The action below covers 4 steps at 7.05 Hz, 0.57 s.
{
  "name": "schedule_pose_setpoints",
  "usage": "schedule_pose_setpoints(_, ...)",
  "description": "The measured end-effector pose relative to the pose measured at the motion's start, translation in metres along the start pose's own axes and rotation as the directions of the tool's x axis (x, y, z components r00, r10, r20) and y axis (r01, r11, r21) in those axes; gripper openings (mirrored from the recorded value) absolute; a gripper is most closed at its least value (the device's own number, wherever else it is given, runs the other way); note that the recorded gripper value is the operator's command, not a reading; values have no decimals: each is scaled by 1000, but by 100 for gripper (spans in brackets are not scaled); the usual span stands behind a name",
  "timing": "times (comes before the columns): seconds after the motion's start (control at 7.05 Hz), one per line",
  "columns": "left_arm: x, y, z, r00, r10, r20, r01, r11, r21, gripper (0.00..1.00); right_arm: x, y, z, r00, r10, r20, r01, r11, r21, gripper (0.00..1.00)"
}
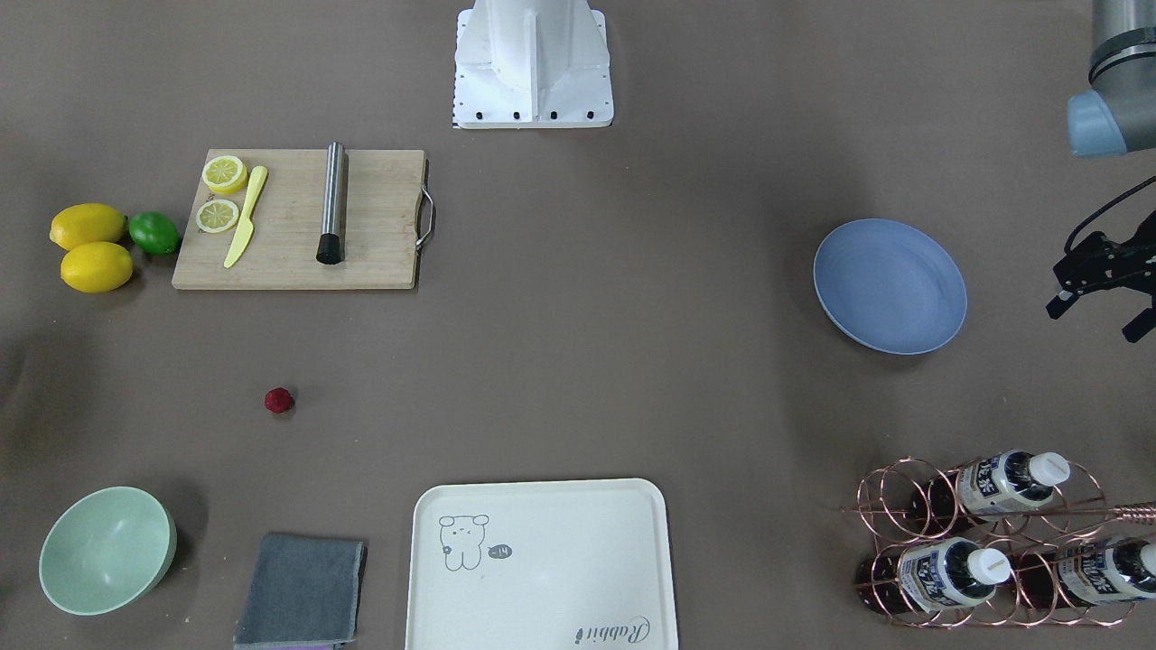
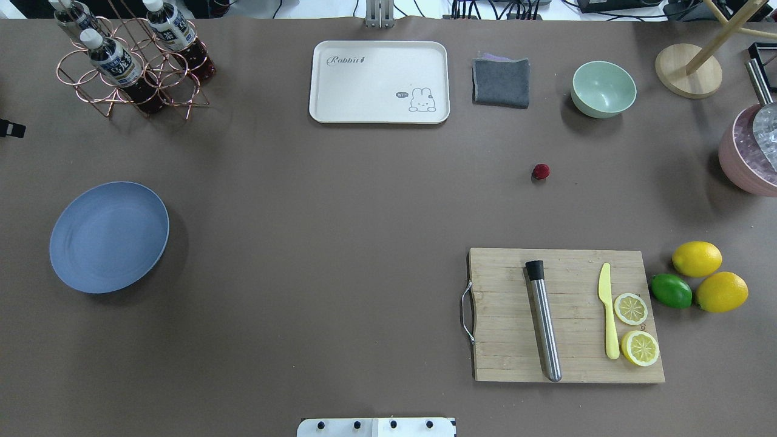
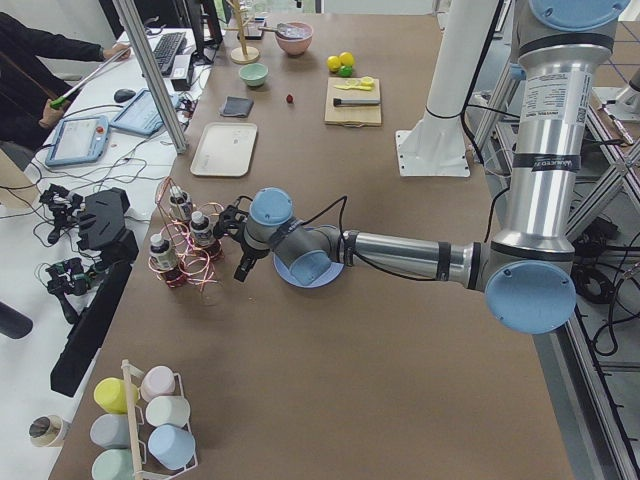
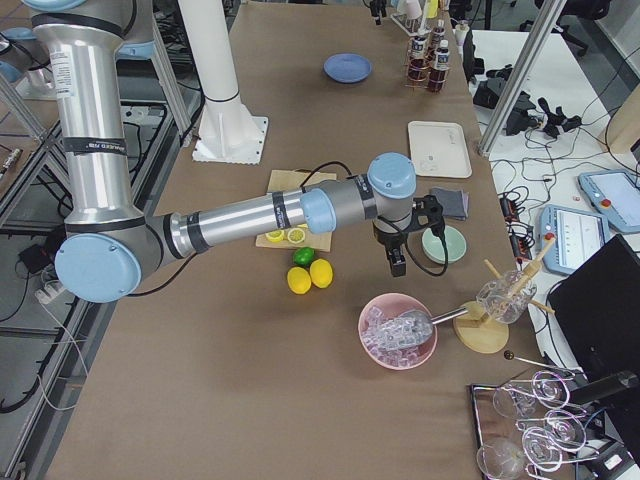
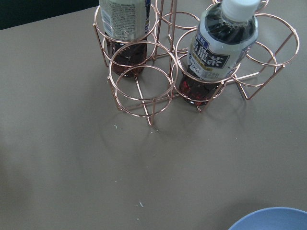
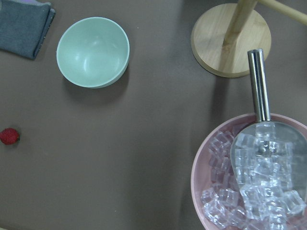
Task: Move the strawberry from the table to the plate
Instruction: 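Lower the left gripper to the blue plate's edge nearest it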
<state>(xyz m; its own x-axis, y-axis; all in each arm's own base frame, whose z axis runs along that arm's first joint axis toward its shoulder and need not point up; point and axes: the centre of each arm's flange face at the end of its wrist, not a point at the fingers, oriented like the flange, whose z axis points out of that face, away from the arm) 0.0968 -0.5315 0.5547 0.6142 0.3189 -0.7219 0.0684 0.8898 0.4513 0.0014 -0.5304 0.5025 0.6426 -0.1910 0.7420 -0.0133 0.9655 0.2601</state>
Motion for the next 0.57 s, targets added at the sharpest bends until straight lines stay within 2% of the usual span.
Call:
schedule_pose_setpoints(0.28, 12, 27, 34, 997, -71, -28, 69, 995, -71, 98, -29, -4, 19, 999, 41, 18, -42, 999, 15, 100)
schedule_pose_setpoints(0.57, 11, 62, 62, 993, -100, -66, 94, 992, -86, 98, -51, -11, 26, 996, 91, 22, -91, 995, 28, 100)
